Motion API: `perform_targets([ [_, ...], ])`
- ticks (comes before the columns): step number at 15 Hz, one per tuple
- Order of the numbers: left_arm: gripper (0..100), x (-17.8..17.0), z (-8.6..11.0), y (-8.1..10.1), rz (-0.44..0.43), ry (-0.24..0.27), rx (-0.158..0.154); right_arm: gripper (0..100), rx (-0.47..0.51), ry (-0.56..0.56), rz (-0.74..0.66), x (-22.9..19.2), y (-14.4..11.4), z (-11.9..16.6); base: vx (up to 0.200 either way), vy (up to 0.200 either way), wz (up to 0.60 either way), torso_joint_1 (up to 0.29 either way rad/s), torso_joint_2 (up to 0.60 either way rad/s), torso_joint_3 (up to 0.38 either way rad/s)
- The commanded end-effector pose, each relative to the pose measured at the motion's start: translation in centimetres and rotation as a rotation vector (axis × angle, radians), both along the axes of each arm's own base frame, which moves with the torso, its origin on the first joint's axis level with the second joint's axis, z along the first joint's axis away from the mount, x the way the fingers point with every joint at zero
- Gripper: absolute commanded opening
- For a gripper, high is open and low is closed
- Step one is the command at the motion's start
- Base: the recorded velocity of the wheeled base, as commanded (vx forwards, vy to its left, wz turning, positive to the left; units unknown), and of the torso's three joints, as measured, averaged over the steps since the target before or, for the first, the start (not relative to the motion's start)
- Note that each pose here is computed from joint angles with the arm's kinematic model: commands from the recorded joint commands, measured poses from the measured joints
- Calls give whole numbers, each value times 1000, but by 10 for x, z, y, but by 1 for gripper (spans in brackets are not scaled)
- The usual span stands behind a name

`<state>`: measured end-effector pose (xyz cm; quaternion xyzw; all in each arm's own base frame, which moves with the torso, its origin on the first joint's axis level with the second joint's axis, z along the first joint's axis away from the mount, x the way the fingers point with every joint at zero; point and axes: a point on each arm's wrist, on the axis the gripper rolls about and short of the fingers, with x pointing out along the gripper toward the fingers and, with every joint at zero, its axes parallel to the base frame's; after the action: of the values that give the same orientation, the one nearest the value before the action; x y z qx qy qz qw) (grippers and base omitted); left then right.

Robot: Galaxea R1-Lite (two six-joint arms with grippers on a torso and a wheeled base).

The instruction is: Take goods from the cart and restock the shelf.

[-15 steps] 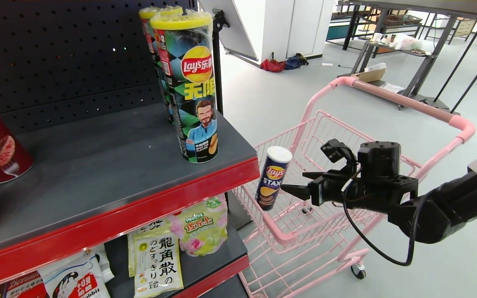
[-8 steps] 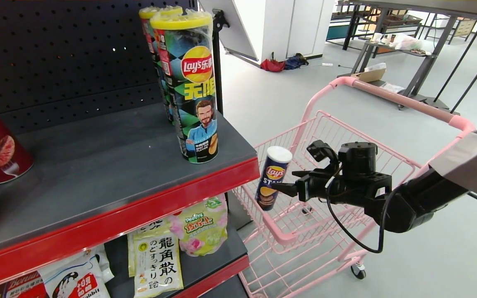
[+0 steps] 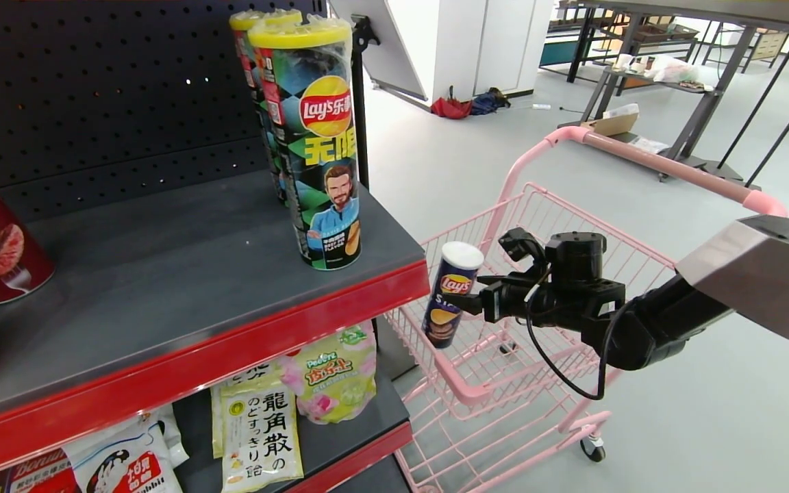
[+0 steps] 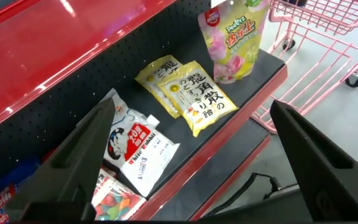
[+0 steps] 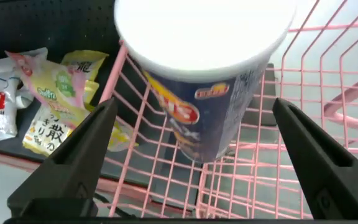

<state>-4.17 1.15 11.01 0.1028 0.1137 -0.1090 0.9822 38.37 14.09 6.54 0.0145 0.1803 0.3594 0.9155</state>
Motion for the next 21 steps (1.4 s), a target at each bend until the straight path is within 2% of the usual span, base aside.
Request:
perform_targets([
  [1,100,0,0,0,-1,-2,3,100,0,-4,2,7,3,-5,0,0,0,0,0,0],
  [3,100,0,0,0,-5,-3,14,100,-1,-5,-1,13,4,-10,0,0,0,0,0,0],
  [11,100,1,-1,0,-5,3,16,100,5,-29,2,28,12,-16,0,0,0,0,0,0],
  [12,100,1,-2,0,-5,5,16,0,6,-28,4,28,14,-17,0,0,0,0,0,0],
  [18,100,1,-2,0,-4,5,16,0,5,-24,24,30,24,-23,0,0,0,0,0,0],
  [20,100,1,-2,0,-6,4,18,0,0,-28,10,22,20,-14,0,0,0,0,0,0],
  [21,100,1,-1,0,-6,3,17,0,2,-56,-23,11,12,9,0,0,0,0,0,0],
])
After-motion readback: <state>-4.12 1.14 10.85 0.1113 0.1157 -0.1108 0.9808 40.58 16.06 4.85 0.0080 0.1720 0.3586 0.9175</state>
